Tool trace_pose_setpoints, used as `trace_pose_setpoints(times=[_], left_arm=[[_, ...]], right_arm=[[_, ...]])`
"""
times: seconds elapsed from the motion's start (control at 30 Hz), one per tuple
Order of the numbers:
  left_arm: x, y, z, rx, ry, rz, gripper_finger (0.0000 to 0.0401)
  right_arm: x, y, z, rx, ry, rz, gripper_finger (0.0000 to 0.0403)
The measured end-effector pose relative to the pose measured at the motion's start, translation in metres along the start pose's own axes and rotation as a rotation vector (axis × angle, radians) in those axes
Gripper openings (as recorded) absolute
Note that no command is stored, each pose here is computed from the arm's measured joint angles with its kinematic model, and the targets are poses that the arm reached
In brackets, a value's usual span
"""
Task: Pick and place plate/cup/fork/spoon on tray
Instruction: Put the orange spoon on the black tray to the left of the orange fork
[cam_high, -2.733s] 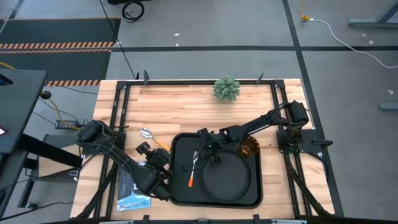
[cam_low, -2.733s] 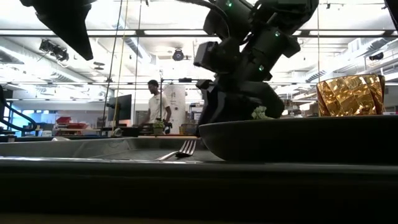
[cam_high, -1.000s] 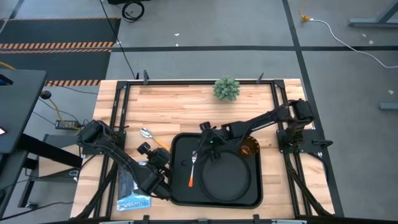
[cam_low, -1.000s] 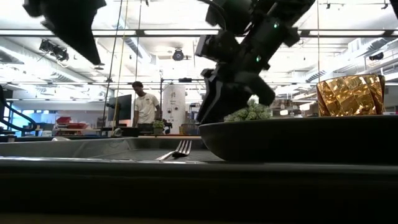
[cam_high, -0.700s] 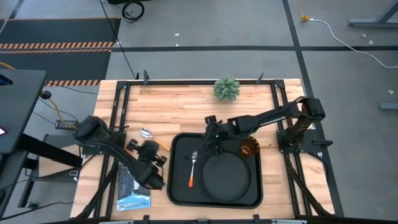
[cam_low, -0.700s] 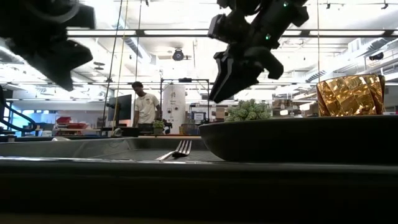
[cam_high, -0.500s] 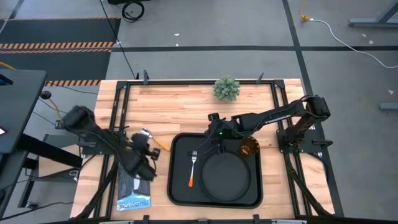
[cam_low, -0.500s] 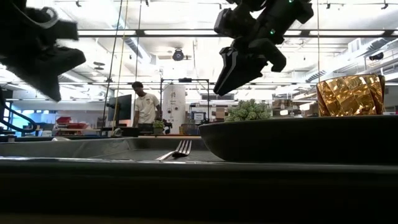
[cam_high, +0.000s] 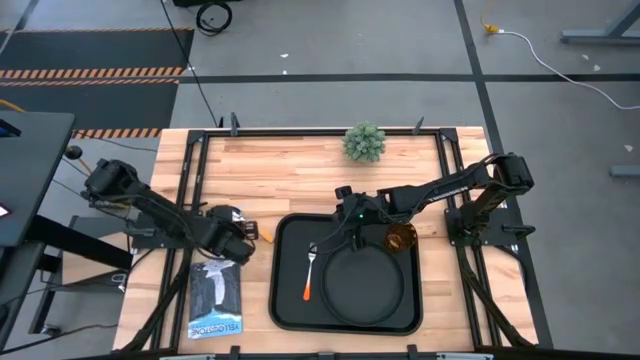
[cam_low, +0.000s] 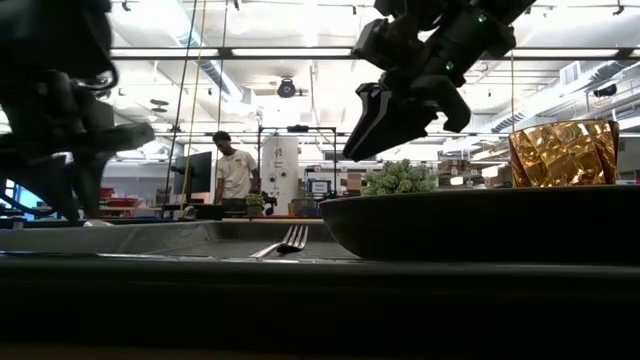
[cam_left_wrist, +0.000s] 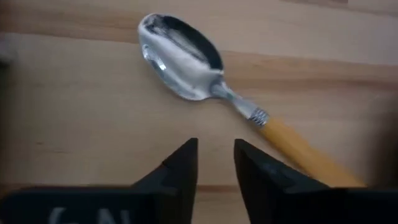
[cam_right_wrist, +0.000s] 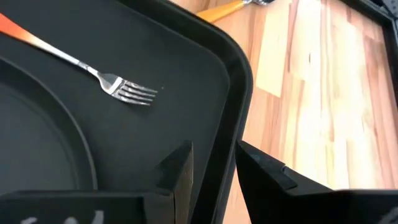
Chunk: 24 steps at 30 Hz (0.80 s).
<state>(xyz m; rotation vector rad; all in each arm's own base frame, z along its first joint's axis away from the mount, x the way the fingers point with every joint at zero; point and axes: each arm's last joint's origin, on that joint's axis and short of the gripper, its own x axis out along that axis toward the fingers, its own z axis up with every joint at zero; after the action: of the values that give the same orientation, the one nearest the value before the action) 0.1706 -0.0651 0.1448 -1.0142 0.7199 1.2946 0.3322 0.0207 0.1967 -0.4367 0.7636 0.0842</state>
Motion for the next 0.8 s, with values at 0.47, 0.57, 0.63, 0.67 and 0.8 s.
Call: trace_pose_setpoints(times=[0.47,0.57,0.63,0.67,0.8], left_arm=[[0.017,-0.021,0.015,-0.13,0.012,-0.034,0.0176],[0.025,-0.025,0.013,-0.14,0.017,-0.023,0.0175],[0.029,-0.027,0.011,-0.135,0.022,-0.015,0.0174],[0.031,-0.027,0.01,-0.134,0.024,-0.01,0.0174],[0.034,-0.028,0.008,-0.14,0.013,0.006,0.0174]], right_arm=[[-0.001,0.003,0.013,-0.021,-0.149,0.065,0.0127],[-0.002,0.007,0.015,-0.036,-0.155,0.073,0.0127],[-0.003,0.01,0.016,-0.047,-0.158,0.078,0.0127],[-0.003,0.011,0.016,-0.051,-0.159,0.08,0.0127],[-0.003,0.014,0.018,-0.062,-0.17,0.086,0.0127]])
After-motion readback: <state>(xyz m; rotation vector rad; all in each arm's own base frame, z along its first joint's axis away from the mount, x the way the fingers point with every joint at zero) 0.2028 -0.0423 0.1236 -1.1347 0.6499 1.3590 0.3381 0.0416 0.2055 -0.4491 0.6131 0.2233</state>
